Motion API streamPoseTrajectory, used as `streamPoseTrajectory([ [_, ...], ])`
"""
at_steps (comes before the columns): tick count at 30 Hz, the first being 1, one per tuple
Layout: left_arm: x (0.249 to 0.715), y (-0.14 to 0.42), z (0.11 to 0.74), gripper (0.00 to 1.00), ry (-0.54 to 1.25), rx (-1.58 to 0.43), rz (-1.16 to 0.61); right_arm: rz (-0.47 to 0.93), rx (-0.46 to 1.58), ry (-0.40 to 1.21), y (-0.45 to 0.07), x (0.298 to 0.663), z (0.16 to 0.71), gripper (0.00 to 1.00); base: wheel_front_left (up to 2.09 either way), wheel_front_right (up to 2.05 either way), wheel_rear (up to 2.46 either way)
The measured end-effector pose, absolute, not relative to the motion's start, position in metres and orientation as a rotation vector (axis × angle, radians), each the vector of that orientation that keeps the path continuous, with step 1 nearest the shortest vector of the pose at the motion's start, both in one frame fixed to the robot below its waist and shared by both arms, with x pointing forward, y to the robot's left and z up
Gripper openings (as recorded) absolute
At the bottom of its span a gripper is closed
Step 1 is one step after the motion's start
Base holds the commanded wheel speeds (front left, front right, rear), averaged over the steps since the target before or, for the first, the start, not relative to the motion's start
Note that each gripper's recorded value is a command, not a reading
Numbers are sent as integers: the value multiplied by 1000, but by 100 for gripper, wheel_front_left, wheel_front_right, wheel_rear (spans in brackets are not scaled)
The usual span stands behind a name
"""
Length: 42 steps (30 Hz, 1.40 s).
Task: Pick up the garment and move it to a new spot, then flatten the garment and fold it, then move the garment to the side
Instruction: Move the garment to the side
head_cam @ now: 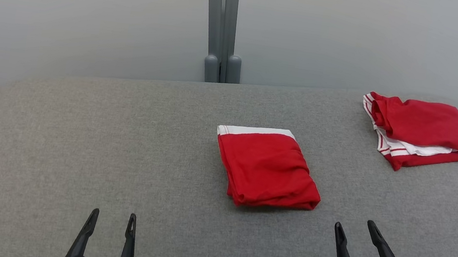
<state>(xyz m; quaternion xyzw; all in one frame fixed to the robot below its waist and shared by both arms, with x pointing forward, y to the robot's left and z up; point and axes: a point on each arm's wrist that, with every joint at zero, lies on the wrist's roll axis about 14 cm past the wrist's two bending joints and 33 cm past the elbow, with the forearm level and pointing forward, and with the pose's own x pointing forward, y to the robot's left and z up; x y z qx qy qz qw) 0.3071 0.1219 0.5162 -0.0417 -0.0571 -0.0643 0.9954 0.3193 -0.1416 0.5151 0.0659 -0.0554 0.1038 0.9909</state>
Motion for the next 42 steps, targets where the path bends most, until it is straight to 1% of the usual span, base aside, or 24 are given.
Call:
streamPoseTrajectory([
  [31,303,128,507,100,-90,-67,-114,225,112,-113,-135,324,516,100,0,0,0],
  [42,304,127,503,100,-76,-60,-118,226,122,-83,-134,325,507,100,0,0,0],
])
